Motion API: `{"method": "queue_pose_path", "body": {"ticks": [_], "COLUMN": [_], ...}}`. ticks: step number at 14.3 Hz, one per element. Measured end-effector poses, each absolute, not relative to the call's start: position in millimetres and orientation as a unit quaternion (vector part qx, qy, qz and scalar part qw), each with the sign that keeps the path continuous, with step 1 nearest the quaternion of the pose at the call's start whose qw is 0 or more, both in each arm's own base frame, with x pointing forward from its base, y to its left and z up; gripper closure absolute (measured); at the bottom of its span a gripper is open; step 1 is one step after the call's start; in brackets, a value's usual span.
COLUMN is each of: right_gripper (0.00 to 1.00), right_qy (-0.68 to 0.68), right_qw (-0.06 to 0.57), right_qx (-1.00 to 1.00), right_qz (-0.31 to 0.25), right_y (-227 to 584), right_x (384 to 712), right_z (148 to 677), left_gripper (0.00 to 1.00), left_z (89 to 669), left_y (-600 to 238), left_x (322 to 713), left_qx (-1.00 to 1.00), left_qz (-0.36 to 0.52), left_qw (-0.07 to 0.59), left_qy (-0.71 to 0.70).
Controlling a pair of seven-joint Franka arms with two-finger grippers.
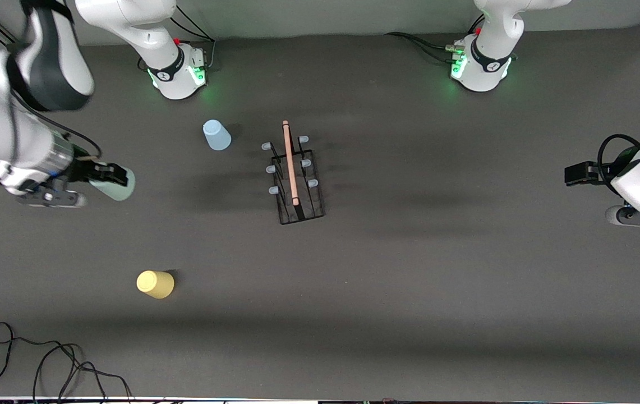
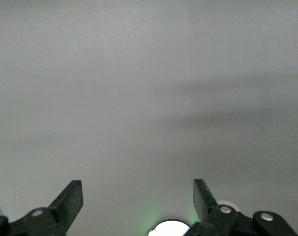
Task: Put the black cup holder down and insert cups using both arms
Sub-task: 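Carry the green cup with the right gripper over the cup holder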
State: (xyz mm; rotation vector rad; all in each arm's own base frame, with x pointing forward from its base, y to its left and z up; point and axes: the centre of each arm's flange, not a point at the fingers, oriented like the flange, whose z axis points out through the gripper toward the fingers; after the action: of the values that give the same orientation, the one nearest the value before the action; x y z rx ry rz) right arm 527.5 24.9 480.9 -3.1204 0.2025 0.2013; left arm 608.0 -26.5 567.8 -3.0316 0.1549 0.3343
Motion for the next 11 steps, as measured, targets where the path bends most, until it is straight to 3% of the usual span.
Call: {"method": "queue_pose_path", "body": {"ticks": [5,11], "right_gripper": [0.31,0.32], "right_qy": [0.212,0.344], "right_qw": [0.007,0.002], "right_qx": [-0.974,-0.937], "right_qz": [0.077,0.060], "right_y": [126,304], "right_x": [515,453], "right_z": [503,484], "left_gripper": [0.00,0.00], "left_z": [577,559], "left_y": [-19,8], "left_x": [594,545], "left_qx": [-0.993,-0.998], "left_qz": [0.098,0.062], "left_qw": [0.044,0.008], "left_qy": [0.042,0.013]}}
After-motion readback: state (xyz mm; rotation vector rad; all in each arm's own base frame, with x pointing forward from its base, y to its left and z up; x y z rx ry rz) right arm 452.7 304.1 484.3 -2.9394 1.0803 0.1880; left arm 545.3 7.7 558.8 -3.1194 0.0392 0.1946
